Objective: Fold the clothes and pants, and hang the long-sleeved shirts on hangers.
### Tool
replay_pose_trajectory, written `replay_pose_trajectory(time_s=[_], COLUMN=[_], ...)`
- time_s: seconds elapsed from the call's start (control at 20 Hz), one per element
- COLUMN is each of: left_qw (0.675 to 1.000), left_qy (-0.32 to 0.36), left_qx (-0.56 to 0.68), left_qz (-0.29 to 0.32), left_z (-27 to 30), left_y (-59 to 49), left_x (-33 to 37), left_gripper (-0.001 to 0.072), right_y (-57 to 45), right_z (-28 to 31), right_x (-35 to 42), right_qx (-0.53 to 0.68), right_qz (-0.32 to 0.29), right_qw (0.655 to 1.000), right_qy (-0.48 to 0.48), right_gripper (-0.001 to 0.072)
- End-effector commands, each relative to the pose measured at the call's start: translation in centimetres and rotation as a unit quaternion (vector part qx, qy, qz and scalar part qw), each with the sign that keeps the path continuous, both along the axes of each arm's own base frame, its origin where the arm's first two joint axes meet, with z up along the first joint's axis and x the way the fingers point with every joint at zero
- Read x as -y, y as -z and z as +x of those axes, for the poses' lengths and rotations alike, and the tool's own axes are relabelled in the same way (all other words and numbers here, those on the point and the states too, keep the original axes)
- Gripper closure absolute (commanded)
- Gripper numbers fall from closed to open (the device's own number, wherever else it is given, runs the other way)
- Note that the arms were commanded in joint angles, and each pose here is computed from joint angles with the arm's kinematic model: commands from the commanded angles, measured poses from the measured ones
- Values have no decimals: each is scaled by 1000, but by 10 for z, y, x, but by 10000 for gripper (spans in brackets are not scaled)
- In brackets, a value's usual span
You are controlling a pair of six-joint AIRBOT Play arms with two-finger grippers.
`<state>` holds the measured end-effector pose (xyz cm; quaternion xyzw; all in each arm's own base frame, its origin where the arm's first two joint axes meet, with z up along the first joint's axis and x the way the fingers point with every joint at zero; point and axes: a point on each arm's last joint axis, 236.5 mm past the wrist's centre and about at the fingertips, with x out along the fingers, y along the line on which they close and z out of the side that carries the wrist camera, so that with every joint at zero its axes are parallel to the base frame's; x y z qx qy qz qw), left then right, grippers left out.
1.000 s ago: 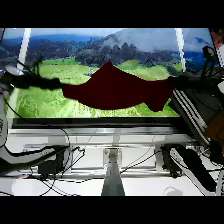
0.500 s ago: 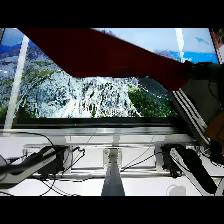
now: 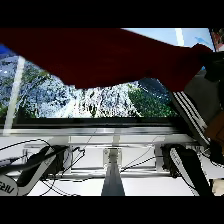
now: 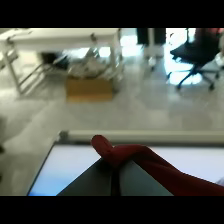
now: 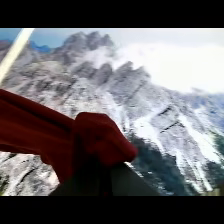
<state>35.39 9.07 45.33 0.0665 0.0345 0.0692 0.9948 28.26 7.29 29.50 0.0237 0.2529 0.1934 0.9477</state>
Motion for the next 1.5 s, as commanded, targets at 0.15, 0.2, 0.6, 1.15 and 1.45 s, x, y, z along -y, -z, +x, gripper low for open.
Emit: replay_pose_trajectory(time_s=[0.15,0.2,0.6,1.15,1.45], left_qw=[959,945,865,741,610], left_qy=[31,53,120,221,283], left_qx=[-254,-287,-420,-559,-638], left_qz=[-122,-149,-248,-301,-375], left_z=[53,66,140,82,-23], left_y=[189,224,408,457,520], left_x=[-11,-2,62,160,261], left_gripper=[697,697,698,4,150], right_y=[43,60,172,238,244], right_z=[-8,1,96,107,101], right_x=[-26,-22,68,66,60], right_qx=[-64,-72,-8,-103,-121], right_qz=[57,67,115,113,114], right_qw=[995,995,974,969,969], right_qy=[-43,-28,196,195,184], right_gripper=[701,701,701,701,700])
